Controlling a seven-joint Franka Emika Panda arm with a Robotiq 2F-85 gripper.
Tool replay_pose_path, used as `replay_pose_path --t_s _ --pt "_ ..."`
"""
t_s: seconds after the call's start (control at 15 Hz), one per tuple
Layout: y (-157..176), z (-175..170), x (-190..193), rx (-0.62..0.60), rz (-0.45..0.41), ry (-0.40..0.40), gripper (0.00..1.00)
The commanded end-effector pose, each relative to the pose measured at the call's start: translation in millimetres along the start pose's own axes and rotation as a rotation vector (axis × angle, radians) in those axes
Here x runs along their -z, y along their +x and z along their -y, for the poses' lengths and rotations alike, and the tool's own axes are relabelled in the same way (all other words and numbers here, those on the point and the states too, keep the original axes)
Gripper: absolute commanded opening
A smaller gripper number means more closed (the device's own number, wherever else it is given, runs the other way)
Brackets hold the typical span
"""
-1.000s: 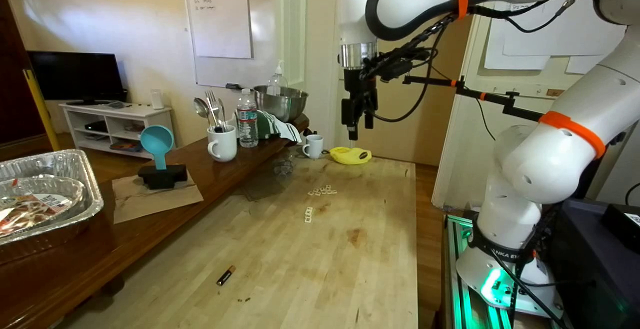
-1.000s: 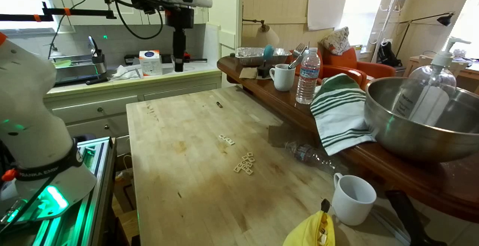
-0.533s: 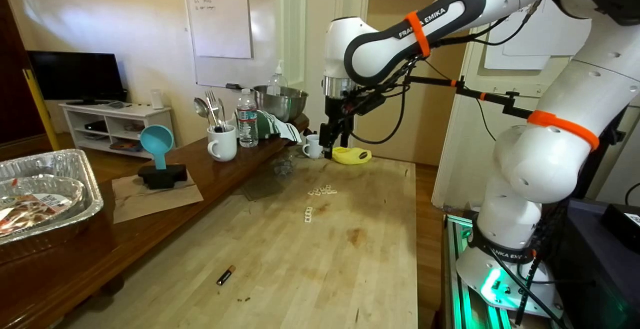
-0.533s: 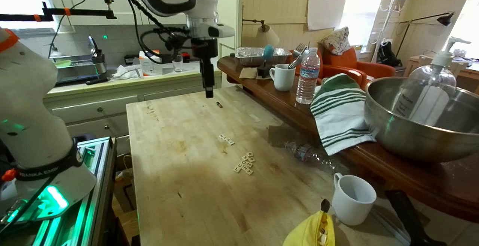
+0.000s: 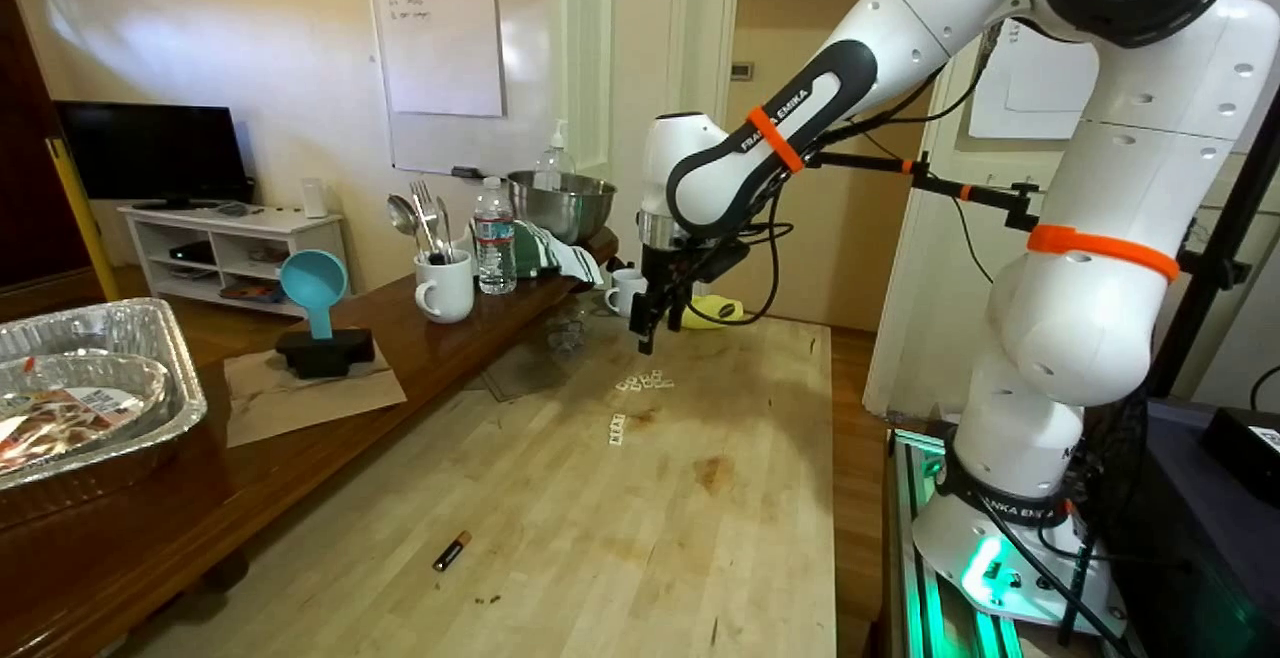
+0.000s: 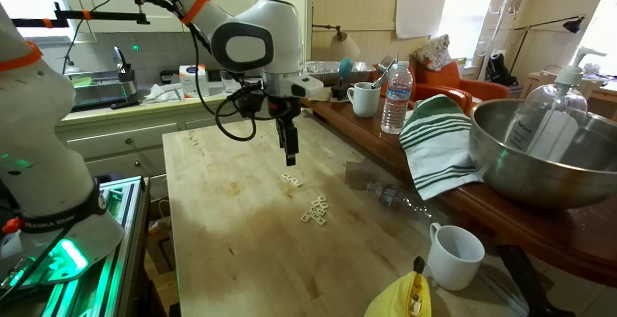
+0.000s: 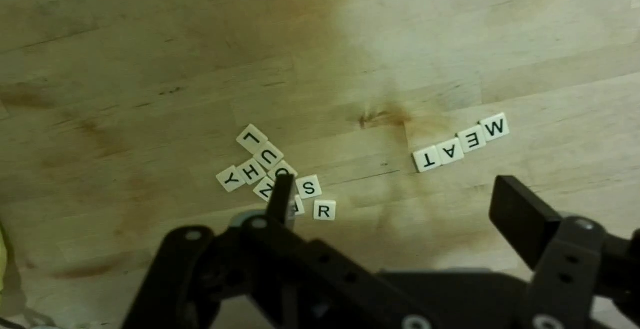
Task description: Move one letter to the left
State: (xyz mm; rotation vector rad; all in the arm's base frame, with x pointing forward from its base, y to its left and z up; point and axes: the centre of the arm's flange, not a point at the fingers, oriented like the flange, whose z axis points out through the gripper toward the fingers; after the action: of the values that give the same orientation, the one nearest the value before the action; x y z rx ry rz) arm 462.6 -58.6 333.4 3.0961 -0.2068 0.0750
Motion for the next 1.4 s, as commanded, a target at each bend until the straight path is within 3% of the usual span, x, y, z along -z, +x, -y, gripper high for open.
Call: replay_pose_path --t_s 0.0,0.33,0.8,1.0,1.27,1.33 --pt "1 -1 -3 -0.002 0.004 0.000 1.00" --pt "4 -1 -1 -0.002 -0.002 -0.001 1.00" --pt "10 -28 -33 0.255 0.009 0.152 1.00" --pt "16 -38 -48 0.328 -0.037 0.161 1.00" --pt "30 -47 -61 0.338 -0.146 0.122 1.00" --pt "18 -41 -46 0.330 -0.110 0.114 1.00"
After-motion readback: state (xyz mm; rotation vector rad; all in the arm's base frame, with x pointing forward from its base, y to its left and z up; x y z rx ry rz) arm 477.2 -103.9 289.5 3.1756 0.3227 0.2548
